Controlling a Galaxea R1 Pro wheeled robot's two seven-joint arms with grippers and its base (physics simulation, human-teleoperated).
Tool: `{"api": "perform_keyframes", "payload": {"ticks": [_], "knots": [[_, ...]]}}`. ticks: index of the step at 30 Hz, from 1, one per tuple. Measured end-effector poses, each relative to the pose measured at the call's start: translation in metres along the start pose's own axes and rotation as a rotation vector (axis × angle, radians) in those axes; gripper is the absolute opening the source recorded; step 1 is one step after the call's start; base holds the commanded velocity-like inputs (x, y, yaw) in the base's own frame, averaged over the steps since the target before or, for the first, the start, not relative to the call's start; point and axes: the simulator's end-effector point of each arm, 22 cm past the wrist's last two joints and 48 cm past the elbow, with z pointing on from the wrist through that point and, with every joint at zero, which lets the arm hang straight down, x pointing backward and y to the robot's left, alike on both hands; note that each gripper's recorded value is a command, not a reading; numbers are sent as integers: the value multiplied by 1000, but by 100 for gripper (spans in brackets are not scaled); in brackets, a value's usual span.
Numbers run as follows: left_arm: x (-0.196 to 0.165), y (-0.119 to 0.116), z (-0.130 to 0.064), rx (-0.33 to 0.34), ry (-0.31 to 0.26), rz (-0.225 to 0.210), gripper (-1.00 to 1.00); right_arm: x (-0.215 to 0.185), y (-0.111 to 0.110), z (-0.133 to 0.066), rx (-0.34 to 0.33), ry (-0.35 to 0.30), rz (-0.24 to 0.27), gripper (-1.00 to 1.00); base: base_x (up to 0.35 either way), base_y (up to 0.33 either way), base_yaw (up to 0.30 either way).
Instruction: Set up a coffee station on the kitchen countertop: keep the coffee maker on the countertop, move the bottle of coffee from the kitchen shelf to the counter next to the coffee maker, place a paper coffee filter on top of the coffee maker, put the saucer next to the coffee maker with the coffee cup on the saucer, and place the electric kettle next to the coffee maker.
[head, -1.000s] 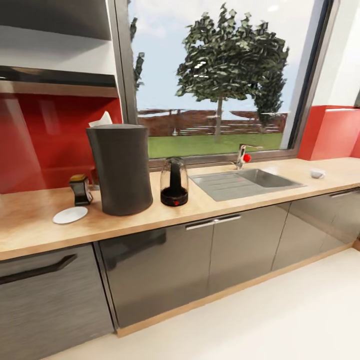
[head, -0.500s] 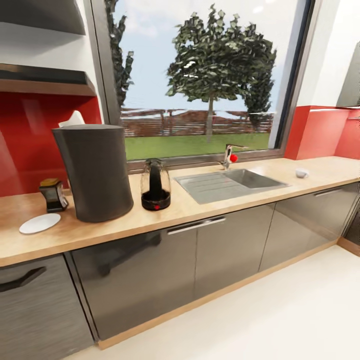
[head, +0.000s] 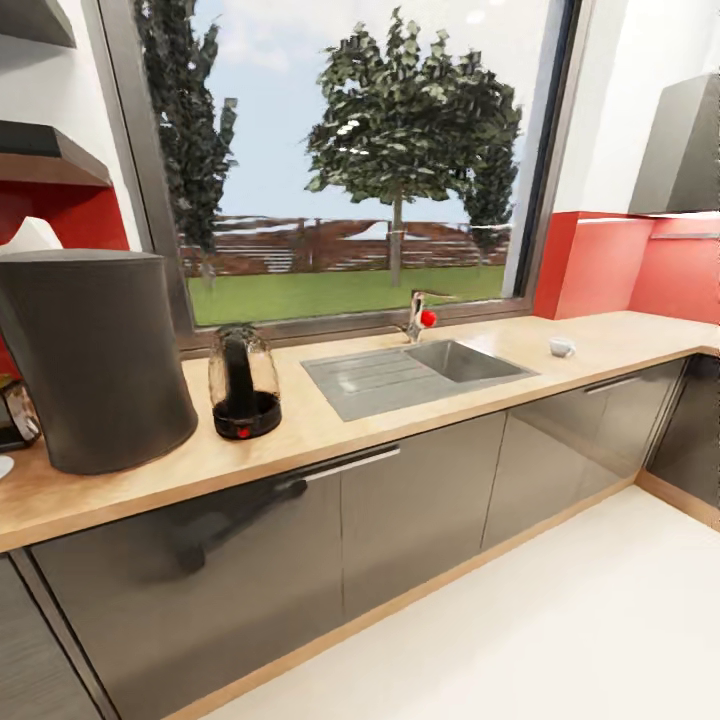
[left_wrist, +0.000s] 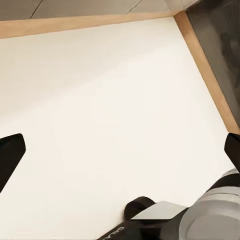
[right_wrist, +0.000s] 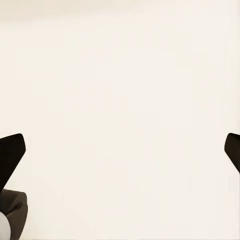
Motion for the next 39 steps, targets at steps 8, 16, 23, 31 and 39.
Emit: {"api": "perform_keyframes", "payload": {"ticks": [8, 16, 23, 31, 39], "knots": [[0, 0, 0, 0, 0, 0, 100, 0, 2, 0, -6, 3, -5, 100, 199, -265, -3], [0, 0, 0, 0, -1, -1, 100, 1, 3, 0, -8, 5, -6, 100, 221, -264, -177], [0, 0, 0, 0, -1, -1, 100, 1, 3, 1, -8, 5, -6, 100, 225, -263, -198], [0, 0, 0, 0, -1, -1, 100, 1, 3, 1, -7, 4, -6, 100, 229, -261, -27], [0, 0, 0, 0, -1, -1, 100, 1, 3, 1, -7, 4, -6, 100, 230, -260, -2]]}}
